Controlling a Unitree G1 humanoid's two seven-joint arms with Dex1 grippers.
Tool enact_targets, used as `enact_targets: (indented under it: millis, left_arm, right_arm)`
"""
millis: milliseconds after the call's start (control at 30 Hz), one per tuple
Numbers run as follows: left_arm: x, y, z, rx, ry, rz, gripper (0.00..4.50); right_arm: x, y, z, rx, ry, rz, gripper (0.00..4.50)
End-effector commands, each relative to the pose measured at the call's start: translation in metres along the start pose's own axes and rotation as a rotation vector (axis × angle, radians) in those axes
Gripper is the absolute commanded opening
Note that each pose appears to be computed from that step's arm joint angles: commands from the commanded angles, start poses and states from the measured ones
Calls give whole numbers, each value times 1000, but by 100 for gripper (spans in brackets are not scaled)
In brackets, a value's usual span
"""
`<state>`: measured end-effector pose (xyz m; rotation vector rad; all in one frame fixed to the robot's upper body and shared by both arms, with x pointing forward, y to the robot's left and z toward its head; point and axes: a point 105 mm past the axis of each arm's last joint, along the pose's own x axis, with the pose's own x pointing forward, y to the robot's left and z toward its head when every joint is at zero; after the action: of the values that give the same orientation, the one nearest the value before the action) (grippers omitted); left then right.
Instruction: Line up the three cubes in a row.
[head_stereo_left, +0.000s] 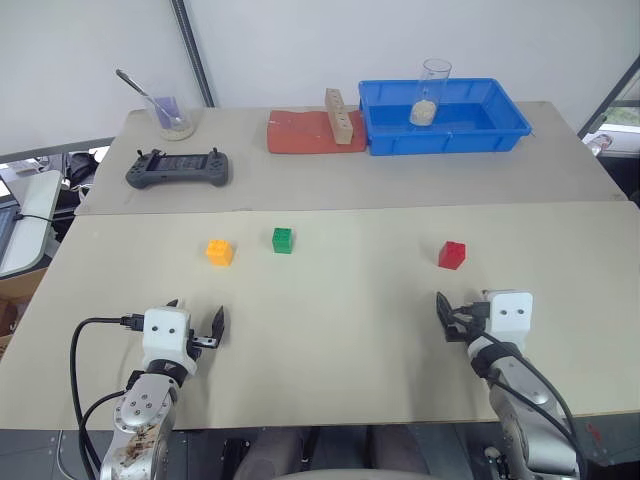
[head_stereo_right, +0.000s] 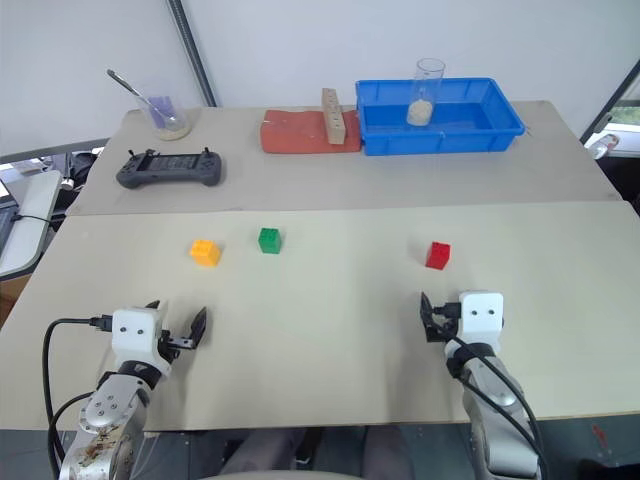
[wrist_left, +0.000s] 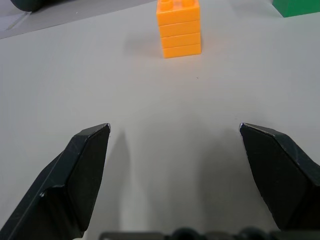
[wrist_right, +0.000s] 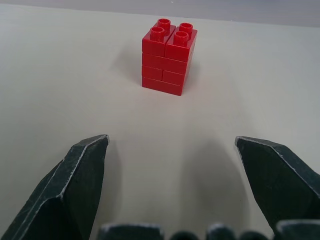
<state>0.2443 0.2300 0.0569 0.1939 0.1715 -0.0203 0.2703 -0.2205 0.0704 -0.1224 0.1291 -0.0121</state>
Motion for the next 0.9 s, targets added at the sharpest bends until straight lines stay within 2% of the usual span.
enact_targets:
  millis: [33,200,300,567,767,900]
  left_arm:
    - [0,-7,0,1,11,-44,442]
    - [6,-12,13,14,-35,-113,442]
    - [7,-35,43,-17,-114,-381,442]
    - [6,-85,116,209,-254,-957,442]
    - [14,-112,154,273,-369,-1100,442]
    - [16,-118,160,288,-384,-1137,442]
  right_arm:
    - [-2,0,14,-8,-47,-4,450]
    - [-4,-3,8,0,-41,-17,450]
    - [-3,-3,9,0,-46,-20,450]
    - [4,9,17,-4,-65,-3,450]
    - [25,16,24,21,-87,-16,450]
    - [46,14,27,54,-91,-67,450]
